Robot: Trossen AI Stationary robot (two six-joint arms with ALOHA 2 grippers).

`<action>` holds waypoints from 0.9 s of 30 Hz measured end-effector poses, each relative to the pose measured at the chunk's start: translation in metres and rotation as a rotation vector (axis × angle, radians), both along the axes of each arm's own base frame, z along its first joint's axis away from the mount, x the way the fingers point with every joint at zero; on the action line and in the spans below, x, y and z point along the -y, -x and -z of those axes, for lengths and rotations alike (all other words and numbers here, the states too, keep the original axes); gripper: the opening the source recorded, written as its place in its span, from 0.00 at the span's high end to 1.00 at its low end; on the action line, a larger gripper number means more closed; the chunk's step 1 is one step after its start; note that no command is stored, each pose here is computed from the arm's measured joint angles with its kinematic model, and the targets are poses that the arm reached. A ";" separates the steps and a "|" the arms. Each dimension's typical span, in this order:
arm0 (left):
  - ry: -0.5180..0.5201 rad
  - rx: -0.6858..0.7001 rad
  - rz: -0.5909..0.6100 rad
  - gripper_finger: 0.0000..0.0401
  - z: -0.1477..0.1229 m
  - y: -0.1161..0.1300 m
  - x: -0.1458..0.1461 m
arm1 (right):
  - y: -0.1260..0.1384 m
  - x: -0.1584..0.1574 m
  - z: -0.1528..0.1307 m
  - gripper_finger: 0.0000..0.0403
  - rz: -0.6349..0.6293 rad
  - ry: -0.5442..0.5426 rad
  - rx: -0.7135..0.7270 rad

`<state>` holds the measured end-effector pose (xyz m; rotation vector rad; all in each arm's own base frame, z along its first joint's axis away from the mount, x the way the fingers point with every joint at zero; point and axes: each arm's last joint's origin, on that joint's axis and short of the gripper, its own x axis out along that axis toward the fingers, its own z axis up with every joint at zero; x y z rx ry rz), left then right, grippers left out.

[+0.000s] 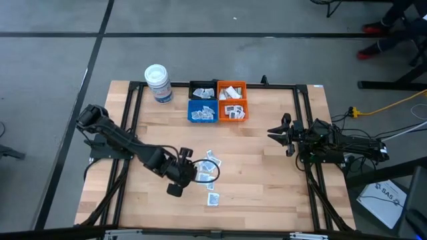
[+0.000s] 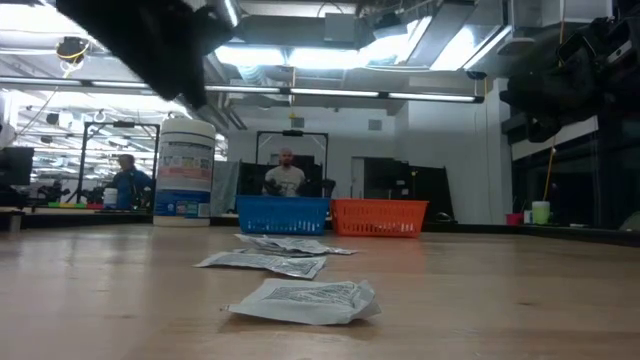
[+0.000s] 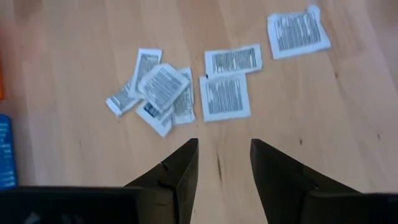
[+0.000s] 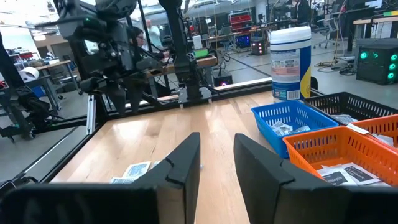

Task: Pick & Place First Aid Supplies
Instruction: Put the alcohol pad into the black bin

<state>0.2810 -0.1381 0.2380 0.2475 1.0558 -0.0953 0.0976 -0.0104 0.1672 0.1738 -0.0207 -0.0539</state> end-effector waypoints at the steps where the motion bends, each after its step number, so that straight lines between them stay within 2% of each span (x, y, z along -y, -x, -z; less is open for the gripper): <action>1: 0.001 -0.006 -0.007 0.65 0.002 0.002 0.001 | 0.000 0.000 0.000 0.75 0.000 0.000 0.000; 5: 0.009 -0.028 -0.032 0.65 0.013 0.007 0.003 | 0.000 0.000 0.000 0.75 0.000 0.000 0.000; 9: 0.011 -0.023 -0.030 0.65 0.023 0.001 0.007 | 0.000 0.000 0.000 0.75 0.000 0.000 0.000; 13: -0.005 -0.021 0.002 0.65 0.040 -0.010 0.013 | 0.000 0.000 0.000 0.75 0.000 0.000 0.000; 19: 0.001 -0.027 -0.029 0.65 0.067 -0.028 0.017 | 0.000 0.000 0.000 0.75 0.000 0.000 0.000; 27: -0.023 -0.055 -0.009 0.65 0.087 -0.052 0.022 | 0.000 0.000 0.000 0.75 0.000 0.000 0.000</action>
